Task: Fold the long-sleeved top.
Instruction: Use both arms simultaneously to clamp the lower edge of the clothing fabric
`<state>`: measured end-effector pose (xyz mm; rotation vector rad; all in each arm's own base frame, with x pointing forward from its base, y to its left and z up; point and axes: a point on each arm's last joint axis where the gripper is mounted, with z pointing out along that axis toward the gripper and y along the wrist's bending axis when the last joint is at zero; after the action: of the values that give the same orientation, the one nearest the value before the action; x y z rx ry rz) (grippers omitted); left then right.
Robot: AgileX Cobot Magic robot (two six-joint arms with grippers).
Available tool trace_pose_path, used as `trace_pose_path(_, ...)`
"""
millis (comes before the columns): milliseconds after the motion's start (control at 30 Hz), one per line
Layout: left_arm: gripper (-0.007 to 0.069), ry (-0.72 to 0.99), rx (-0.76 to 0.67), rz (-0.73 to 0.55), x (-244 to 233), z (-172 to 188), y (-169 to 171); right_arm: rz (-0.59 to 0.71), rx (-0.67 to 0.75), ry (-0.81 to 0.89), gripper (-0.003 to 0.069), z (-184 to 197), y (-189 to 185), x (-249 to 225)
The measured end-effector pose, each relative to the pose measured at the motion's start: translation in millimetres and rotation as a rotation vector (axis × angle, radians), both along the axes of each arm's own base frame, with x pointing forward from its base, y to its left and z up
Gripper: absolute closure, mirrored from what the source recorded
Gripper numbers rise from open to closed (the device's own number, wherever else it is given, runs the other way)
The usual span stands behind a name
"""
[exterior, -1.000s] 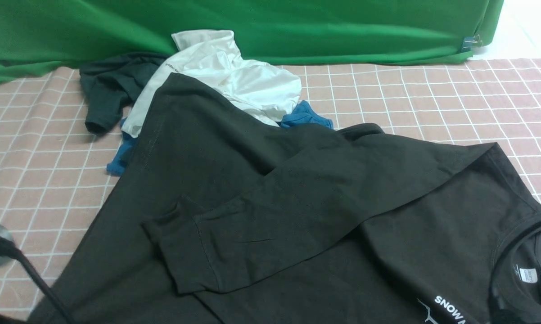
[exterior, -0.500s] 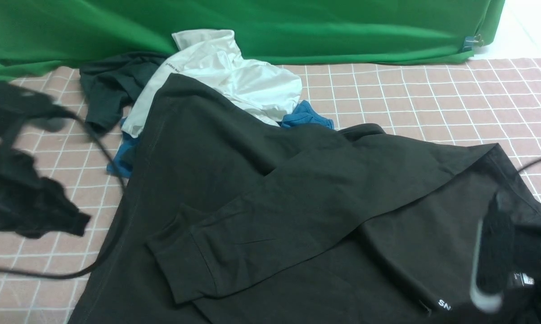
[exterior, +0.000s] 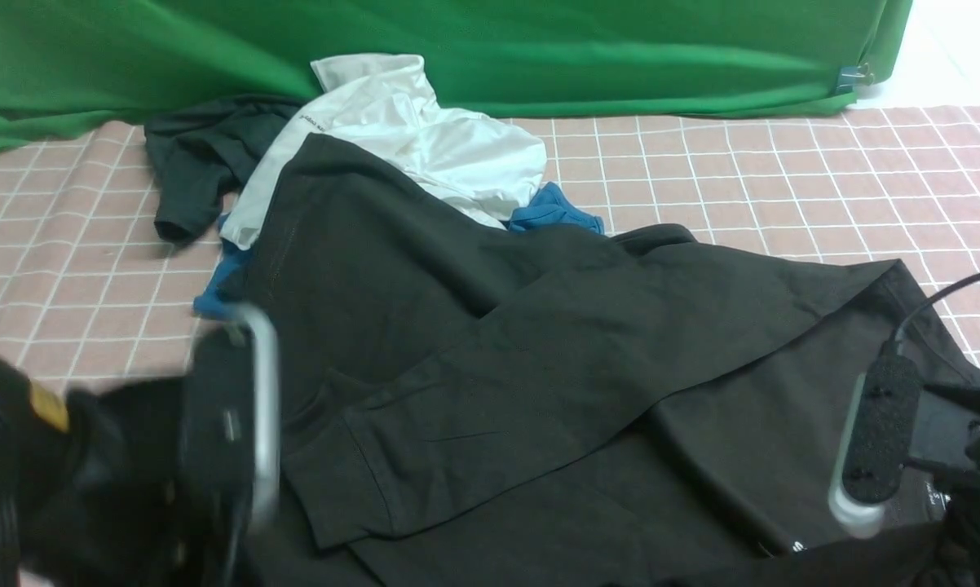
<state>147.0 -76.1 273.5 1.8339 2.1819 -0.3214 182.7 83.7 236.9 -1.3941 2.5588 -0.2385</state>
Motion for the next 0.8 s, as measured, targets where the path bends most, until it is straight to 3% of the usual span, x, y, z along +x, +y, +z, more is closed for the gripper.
trace_pose_path(133, 0.0585, 0.032, 0.113, -0.053, 4, -30, 2, -0.004, 0.046, -0.022, 0.0579, -3, 3, 1)
trace_pose_path(300, 0.0501, 0.137, 0.103, -0.036, -4, -57, 1, -0.010, 0.057, -0.017, 0.0579, -3, 4, 0)
trace_pose_path(433, 0.0300, 0.137, 0.182, -0.113, -20, -92, 14, -0.013, 0.066, -0.013, 0.0579, -3, 5, 0)
trace_pose_path(600, 0.0132, 0.041, 0.316, -0.196, -28, -118, 30, -0.017, 0.088, -0.024, 0.0579, -3, 7, 1)
trace_pose_path(800, 0.0153, -0.051, 0.355, -0.212, -25, -121, 35, -0.018, 0.095, -0.027, 0.0579, -3, 7, 1)
